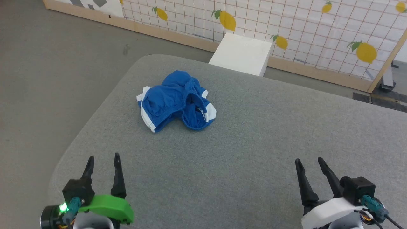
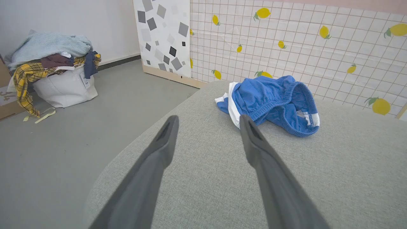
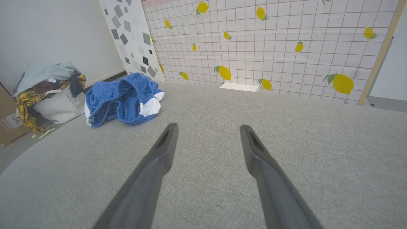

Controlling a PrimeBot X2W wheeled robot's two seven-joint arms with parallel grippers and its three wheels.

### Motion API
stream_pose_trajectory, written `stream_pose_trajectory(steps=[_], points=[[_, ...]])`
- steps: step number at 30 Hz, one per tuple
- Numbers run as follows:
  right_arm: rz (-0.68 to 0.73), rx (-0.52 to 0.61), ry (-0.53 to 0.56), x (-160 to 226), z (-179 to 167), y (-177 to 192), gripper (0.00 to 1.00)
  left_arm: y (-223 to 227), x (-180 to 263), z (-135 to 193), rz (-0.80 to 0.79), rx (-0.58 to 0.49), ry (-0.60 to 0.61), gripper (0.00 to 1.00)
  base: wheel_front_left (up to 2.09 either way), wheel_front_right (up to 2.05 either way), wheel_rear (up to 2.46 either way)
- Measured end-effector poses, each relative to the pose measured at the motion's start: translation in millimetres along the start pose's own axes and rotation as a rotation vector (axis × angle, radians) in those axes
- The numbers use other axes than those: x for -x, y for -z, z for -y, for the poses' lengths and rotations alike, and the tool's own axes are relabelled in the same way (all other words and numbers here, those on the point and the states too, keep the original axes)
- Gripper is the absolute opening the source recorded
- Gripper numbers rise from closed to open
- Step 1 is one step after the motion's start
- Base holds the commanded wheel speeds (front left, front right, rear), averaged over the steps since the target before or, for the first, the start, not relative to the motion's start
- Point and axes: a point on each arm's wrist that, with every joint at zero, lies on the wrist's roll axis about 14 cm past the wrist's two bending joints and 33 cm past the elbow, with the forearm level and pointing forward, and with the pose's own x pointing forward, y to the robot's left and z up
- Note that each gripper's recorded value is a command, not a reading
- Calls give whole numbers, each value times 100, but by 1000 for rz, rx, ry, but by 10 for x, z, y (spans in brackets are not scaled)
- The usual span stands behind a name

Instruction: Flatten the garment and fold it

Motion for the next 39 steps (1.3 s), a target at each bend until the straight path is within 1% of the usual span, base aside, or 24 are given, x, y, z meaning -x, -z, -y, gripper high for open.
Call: stream_pose_trajectory(steps=[4,8,14,18,23,25,27,29,32,37,38,39], points=[[-14,-3,3,-13,20,68,100,-72,-208,56,20,18,29,100,0,0,0],[-21,6,7,-73,61,116,100,-205,-558,171,34,63,70,100,0,0,0],[-35,19,26,-200,183,190,100,-132,-1128,390,-82,111,135,100,0,0,0],[-61,20,62,-247,348,295,100,5,-1510,576,-217,126,178,100,0,0,0],[-109,20,122,-234,595,490,100,420,-1772,824,-477,96,244,100,0,0,0],[-128,15,143,-222,676,571,100,645,-1795,819,-588,73,242,100,0,0,0],[-147,9,160,-210,746,654,100,903,-1780,745,-712,26,227,100,0,0,0],[-167,2,171,-201,790,734,100,1097,-1761,678,-802,-3,208,100,0,0,0],[-191,-8,183,-190,842,845,100,1300,-1756,708,-888,-12,208,100,0,0,0],[-222,-24,194,-181,887,991,100,1514,-1747,775,-964,-3,209,100,0,0,0],[-220,-25,193,-182,885,994,100,1528,-1744,778,-967,-5,210,43,0,0,0],[-217,-25,191,-183,879,990,100,1517,-1760,792,-954,-3,214,0,0,0,0]])
